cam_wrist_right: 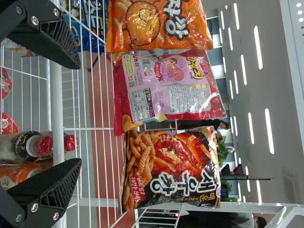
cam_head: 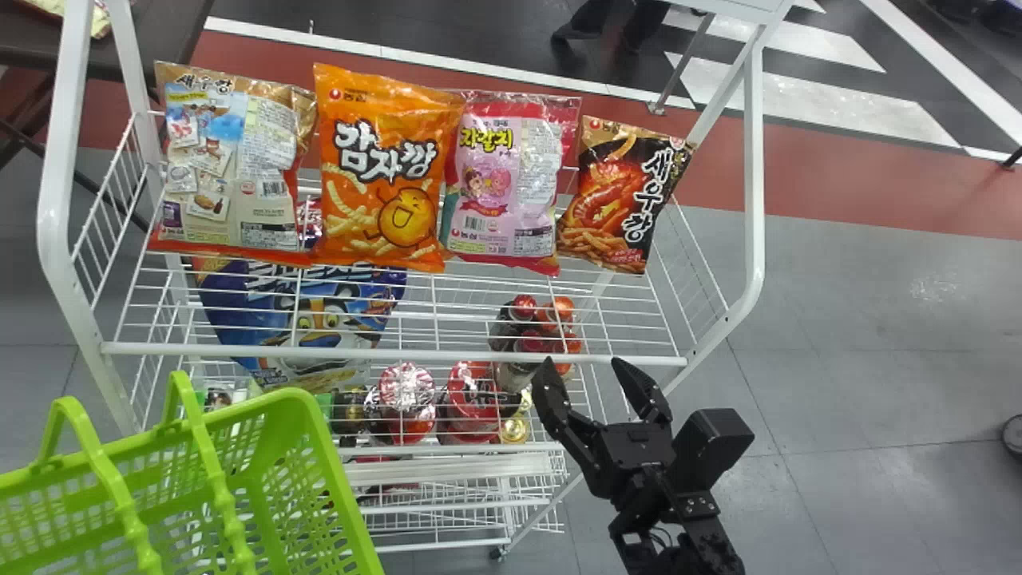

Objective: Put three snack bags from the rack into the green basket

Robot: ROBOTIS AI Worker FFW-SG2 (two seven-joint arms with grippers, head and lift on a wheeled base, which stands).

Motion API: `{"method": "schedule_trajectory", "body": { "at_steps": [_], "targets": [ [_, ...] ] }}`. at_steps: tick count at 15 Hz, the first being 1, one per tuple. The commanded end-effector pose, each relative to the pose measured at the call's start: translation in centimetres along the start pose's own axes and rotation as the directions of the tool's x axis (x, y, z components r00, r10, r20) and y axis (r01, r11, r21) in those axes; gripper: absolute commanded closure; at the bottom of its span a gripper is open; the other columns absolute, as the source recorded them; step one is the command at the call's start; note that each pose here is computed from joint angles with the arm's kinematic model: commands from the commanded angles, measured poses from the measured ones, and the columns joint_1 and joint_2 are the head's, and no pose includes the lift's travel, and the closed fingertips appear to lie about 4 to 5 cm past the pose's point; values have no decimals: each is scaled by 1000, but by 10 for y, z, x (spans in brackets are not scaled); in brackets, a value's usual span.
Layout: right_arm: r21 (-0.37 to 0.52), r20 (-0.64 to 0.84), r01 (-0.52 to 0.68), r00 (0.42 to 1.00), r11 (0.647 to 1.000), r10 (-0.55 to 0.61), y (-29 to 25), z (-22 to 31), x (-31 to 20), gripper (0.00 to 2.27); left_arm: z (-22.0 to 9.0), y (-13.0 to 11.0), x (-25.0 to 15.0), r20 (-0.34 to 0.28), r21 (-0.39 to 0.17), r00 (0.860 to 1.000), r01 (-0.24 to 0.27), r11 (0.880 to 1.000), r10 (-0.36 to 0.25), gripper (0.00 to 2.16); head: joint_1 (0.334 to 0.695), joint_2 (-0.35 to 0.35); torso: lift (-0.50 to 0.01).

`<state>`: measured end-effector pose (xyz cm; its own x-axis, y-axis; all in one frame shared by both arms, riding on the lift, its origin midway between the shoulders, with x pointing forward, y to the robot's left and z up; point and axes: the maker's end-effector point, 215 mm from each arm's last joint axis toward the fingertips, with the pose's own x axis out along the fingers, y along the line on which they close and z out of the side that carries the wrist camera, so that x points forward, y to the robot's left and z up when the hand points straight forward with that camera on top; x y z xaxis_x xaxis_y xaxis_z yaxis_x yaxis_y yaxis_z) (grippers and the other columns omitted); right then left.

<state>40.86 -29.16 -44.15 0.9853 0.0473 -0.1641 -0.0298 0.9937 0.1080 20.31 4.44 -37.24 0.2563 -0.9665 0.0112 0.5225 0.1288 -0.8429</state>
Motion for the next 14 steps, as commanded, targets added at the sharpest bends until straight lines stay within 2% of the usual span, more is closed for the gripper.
{"method": "schedule_trajectory", "body": {
  "at_steps": [1, 14],
  "targets": [
    [-1, -6, 0, 1000, 1000, 0, -1, -2, 0, 124, 0, 0, 1, 2, -3, 1000, 1, 1000, -1, 2148, 695, -350, 0],
    [12, -3, -25, 1000, 1000, 25, 13, -5, 10, 120, -3, 7, 1, -3, -19, 1000, -13, 1000, 13, 2148, 695, -350, 0]
  ]
}}
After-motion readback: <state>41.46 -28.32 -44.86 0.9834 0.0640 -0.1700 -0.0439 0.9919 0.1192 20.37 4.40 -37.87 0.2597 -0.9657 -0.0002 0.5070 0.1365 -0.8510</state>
